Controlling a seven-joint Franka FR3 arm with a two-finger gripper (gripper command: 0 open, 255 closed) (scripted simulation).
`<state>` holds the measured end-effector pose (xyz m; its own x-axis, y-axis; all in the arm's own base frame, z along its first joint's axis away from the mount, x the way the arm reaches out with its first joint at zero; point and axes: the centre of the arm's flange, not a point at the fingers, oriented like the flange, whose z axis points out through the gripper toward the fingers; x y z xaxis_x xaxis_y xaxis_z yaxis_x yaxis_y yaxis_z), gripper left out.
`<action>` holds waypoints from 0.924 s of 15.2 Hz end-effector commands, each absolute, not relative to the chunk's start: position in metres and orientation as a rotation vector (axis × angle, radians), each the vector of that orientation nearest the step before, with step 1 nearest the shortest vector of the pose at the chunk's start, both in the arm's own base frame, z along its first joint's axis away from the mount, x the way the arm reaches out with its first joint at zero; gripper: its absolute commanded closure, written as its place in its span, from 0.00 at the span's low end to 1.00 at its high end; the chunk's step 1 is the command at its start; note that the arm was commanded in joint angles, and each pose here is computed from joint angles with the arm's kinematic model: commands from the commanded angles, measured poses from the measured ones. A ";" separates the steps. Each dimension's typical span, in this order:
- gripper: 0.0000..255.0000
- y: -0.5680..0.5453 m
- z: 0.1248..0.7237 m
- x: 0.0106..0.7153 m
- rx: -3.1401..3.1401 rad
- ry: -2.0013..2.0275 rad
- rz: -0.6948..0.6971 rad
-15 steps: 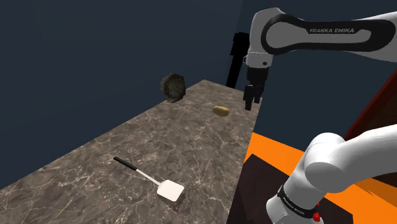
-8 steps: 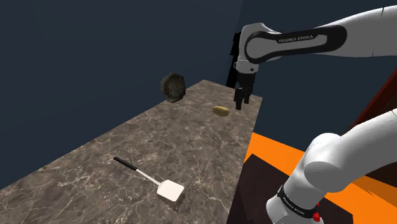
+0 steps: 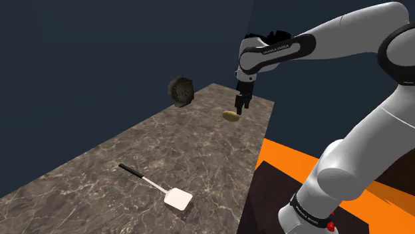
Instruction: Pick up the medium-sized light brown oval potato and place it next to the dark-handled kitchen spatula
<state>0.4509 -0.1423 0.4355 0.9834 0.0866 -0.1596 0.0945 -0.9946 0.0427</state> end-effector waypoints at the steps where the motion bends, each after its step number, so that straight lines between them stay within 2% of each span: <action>1: 0.00 -0.158 0.424 0.469 3.077 0.159 -0.239; 11: 0.00 -0.224 0.363 0.562 3.074 0.242 -0.213; 14: 0.00 -0.225 0.348 0.559 3.074 0.242 -0.213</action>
<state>0.5594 -0.2224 0.3532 0.9784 0.1508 -0.1416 0.1578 -0.9867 0.0395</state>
